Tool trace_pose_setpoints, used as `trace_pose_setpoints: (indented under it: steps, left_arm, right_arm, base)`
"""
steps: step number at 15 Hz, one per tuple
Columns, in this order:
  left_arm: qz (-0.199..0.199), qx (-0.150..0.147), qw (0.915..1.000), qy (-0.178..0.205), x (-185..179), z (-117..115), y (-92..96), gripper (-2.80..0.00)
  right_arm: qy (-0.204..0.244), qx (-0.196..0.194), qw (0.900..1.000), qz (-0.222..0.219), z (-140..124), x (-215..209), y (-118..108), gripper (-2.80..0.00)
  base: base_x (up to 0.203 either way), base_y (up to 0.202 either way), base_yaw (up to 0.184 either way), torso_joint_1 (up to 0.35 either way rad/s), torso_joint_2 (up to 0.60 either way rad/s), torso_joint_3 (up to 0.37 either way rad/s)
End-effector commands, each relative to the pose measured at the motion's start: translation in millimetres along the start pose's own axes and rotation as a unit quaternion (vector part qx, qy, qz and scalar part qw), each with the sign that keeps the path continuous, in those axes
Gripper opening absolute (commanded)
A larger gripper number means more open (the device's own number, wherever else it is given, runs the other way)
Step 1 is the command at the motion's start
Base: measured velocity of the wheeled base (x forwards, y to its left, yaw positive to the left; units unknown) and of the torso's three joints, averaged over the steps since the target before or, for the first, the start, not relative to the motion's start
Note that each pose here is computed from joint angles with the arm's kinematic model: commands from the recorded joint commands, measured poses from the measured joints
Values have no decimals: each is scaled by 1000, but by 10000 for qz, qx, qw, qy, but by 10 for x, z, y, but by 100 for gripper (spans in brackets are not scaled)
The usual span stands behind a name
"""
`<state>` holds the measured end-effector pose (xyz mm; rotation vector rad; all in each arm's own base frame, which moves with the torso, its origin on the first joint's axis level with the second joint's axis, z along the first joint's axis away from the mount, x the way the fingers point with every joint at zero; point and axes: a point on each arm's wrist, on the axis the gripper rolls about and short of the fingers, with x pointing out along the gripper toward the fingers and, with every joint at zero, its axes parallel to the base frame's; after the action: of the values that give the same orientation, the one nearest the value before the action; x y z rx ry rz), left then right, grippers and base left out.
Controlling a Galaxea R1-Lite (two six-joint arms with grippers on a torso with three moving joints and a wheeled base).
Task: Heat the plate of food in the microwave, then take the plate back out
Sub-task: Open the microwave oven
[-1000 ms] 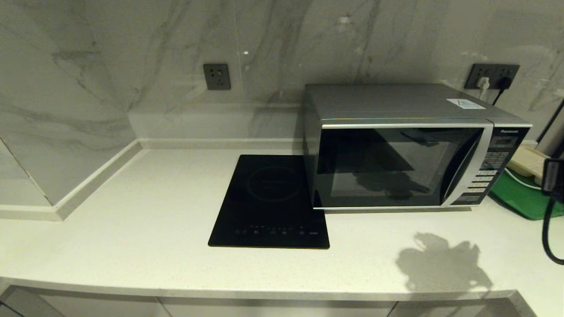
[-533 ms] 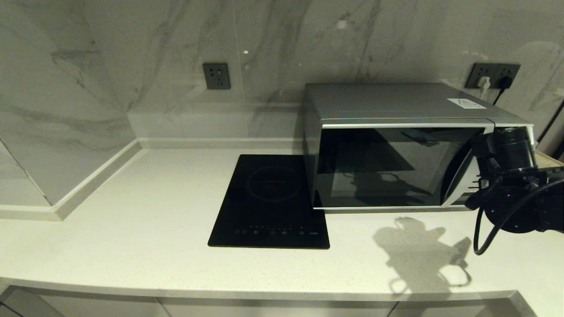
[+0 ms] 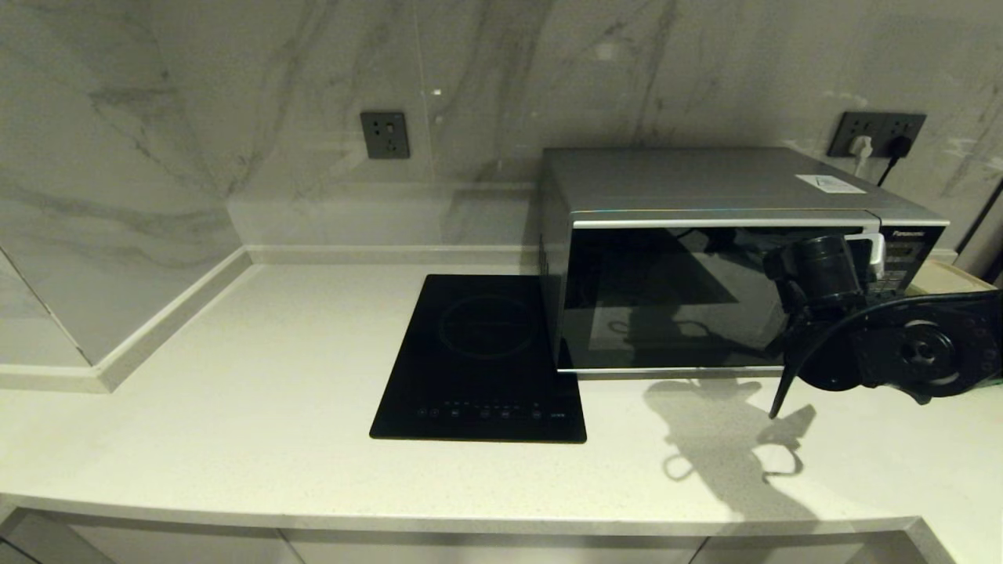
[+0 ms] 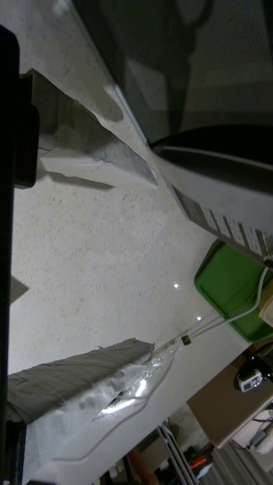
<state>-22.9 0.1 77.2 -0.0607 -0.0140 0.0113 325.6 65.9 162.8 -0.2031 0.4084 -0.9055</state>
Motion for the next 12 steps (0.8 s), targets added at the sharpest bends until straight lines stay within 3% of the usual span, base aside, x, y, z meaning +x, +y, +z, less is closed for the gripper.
trace_pose_setpoints:
  steps: [1, 12]
  left_arm:
    - [3, -4, 10000, -1, 0, 0, 0, -280]
    - [3, -4, 10000, -1, 0, 0, 0, -280]
  right_arm:
    - [27, 35, 10000, -26, -14, 88, 184, 0]
    - [141, 284, 9993, -208, 95, 464, 331, 0]
  base:
    - [0, 0, 0, 0, 0, 0]
    - [0, 0, 0, 0, 0, 0]
